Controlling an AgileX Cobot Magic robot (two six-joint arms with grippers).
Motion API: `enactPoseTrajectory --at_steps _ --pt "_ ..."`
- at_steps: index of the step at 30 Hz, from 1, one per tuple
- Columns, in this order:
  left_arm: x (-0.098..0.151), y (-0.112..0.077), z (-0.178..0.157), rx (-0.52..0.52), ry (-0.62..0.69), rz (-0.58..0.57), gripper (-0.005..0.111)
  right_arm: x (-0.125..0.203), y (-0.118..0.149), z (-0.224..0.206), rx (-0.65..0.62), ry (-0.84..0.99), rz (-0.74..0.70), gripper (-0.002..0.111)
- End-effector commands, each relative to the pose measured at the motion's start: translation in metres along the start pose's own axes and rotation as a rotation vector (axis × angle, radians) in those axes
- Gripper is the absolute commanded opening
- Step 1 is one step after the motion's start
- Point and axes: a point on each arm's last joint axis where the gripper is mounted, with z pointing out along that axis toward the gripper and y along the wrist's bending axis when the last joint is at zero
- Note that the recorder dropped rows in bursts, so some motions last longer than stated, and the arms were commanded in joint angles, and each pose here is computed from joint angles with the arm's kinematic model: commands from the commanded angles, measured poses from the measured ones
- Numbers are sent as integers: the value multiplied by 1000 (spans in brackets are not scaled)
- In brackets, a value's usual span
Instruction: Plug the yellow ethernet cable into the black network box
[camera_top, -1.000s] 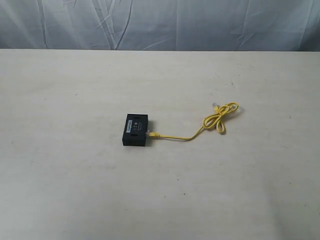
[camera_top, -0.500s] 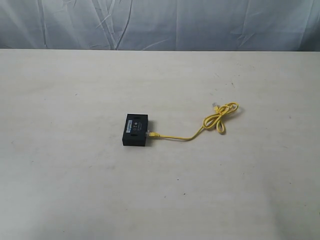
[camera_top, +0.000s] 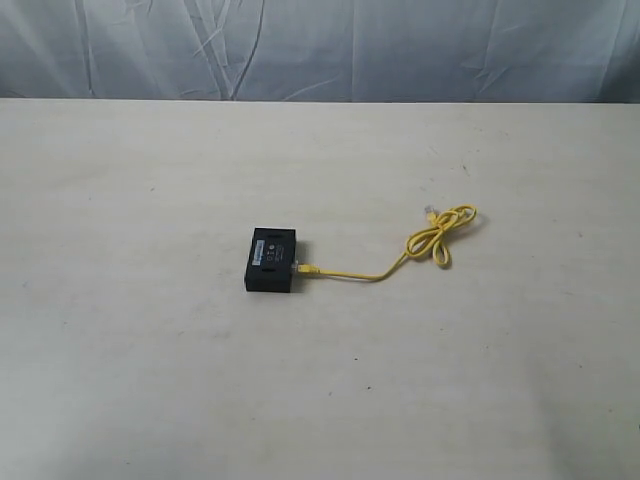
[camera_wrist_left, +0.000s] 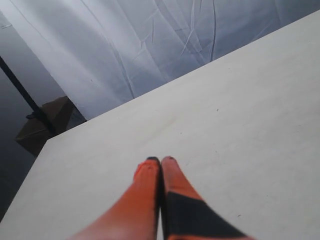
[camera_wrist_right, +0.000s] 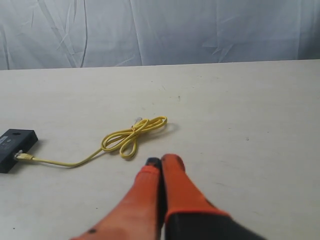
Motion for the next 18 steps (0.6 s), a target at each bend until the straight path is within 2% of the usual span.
enactPoseTrajectory --at_steps 1,3,9,13,16,18 --pt "1 0 0 -12 -8 -11 0 0 0 0 5 -14 2 0" --pt "0 0 0 -11 -9 -44 0 0 0 0 5 -14 2 0" --pt "3 3 0 -47 8 -289 0 0 0 0 5 -14 2 0" --pt "3 5 0 -68 10 -410 0 0 0 0 5 -14 2 0" --pt "3 5 0 -69 7 -481 0 0 0 0 5 -14 2 0" --pt "3 5 0 -69 7 -483 0 0 0 0 5 -14 2 0"
